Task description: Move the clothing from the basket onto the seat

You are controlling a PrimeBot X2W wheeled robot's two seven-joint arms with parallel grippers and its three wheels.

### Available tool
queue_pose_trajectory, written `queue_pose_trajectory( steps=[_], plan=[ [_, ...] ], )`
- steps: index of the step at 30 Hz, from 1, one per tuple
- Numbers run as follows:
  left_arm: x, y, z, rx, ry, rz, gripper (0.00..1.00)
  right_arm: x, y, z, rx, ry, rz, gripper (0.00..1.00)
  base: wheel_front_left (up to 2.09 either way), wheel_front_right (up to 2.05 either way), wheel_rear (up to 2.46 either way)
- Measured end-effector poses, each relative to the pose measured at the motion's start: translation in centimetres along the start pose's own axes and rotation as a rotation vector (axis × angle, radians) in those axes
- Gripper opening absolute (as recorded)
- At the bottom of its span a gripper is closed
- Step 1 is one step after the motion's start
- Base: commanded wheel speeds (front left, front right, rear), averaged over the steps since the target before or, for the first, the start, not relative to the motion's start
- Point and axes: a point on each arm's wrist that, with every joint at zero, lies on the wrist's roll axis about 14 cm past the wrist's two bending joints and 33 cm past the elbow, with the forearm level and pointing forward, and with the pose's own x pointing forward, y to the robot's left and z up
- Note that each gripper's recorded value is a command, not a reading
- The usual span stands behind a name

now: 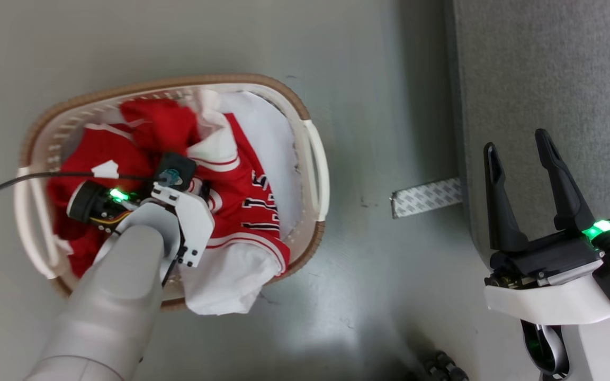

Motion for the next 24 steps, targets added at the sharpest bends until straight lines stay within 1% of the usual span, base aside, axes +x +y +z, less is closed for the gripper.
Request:
queue_pose_trajectory(
  steps=[5,6,7,8,9,13,17,24],
  plan=[
    [1.3,-1.6,-0.7,-0.01,0.019,-0.049,1.0,-0.5,-0.7,-1.1,-0.008,0.037,-0.023,1.0,0.0,0.0,0.0],
    [1.4,-1.9,-0.7,-0.013,0.019,-0.056,0.79,-0.5,-0.8,-1.2,-0.009,0.039,-0.024,1.0,0.0,0.0,0.0],
    [1.4,-2.2,-0.5,-0.017,0.012,-0.065,0.52,-0.5,-0.8,-1.3,-0.009,0.04,-0.024,1.0,0.0,0.0,0.0],
    [1.4,-2.6,-0.3,-0.018,0.004,-0.075,0.21,-0.5,-0.8,-1.4,-0.009,0.041,-0.023,1.0,0.0,0.0,0.0],
    [1.4,-2.8,-0.2,-0.02,0.0,-0.081,0.0,-0.5,-0.7,-1.4,-0.01,0.043,-0.021,1.0,0.0,0.0,0.0],
    [1.0,-3.0,0.6,-0.039,-0.033,-0.085,0.0,-0.3,-0.3,-1.4,-0.008,0.04,-0.009,1.0,0.0,0.0,0.0],
    [-0.1,-2.7,2.5,-0.046,-0.097,-0.073,0.0,-0.2,0.1,-0.7,-0.002,0.02,0.001,1.0,0.0,0.0,0.0],
    [-4.3,-2.4,5.1,-0.065,-0.2,-0.046,0.0,-1.0,0.4,2.0,0.007,-0.038,0.002,1.0,0.0,0.0,0.0]
  ],
)
